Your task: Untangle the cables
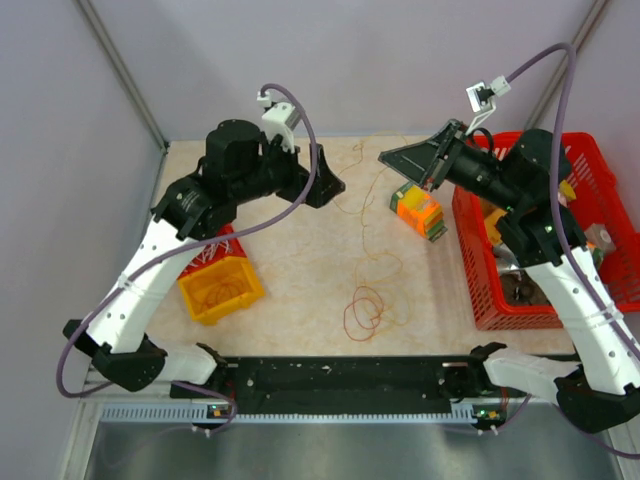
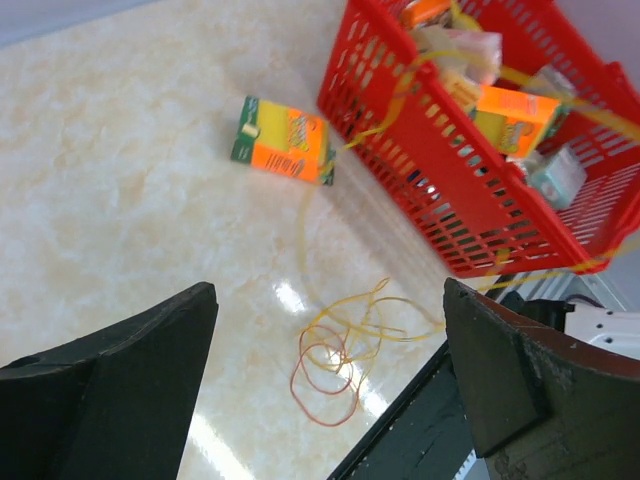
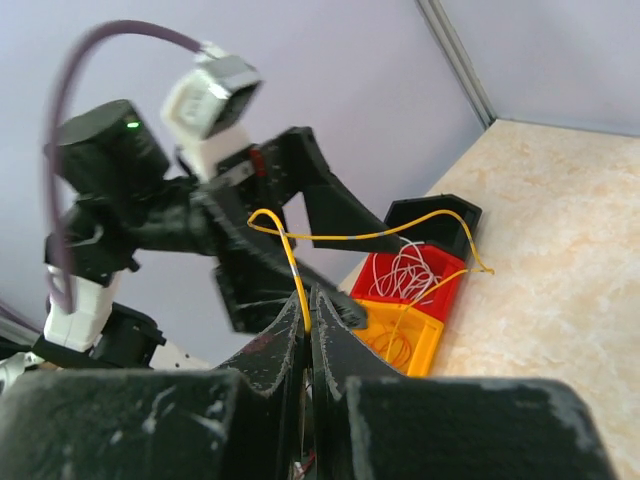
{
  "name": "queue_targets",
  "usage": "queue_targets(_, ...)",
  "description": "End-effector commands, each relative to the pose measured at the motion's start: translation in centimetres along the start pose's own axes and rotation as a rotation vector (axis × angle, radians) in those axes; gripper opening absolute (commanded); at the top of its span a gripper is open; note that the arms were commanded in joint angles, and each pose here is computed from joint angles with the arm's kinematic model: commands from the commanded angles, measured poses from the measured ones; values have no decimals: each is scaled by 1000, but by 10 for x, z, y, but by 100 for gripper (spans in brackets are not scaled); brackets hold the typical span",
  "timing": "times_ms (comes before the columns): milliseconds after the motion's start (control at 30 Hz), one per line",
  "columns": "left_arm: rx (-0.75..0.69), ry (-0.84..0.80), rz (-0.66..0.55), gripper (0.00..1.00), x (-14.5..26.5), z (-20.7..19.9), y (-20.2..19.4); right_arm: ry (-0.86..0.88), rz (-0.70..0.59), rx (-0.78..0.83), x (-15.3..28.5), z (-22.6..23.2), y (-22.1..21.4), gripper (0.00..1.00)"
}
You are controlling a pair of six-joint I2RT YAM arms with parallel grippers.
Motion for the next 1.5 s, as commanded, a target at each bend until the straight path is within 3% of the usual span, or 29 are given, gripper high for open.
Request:
queue_targets(0,102,-95,31,98,-5,17,-9,4,-40,40,8,6,5,0)
queue_targets(133,179,-356,55,98,-12,9,-18,5,-36,39,7,5,4,0)
queue_targets(367,154,-544,25,98,-18,0,-19,8,-36,33,4,3,4,0)
queue_targets(600,104,-336,53,98,-38,-6,-19,14,-38,27,4,4,4,0)
queue_targets(867,18,-188,3,84,-49,-29,-17,12,-38,11,1,2,3,0)
queue_targets(1100,-11,-96,-16,42,-57,-32,-18,6,-34,3,1,-1,0,0)
queue_targets(1200,-24,-93,-53,14,-54,-30,-18,-13,-23,7,2,-6,-6,0)
queue_targets(1267,-37,-93,-81,1,-51,-28,-18,-43,-9,3,3,-14,-15,9)
queue_targets(1400,-63,-62,-118,0,-42,-23,-19,-144,43,45,13,-35,-40,38)
queue_targets(1467,-71,-41,-122,0,-37,-21,-19,-229,77,38,23,-50,-59,58)
Point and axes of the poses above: each gripper's point midway between its finger pads, its own x axis back along the fingers, its own z axis along the line the jaws close on, y = z × x, the point moved 10 cm from there along x, back along the fingers, and after that the axes turned 3 degrees about x, right-handed, at the moved point
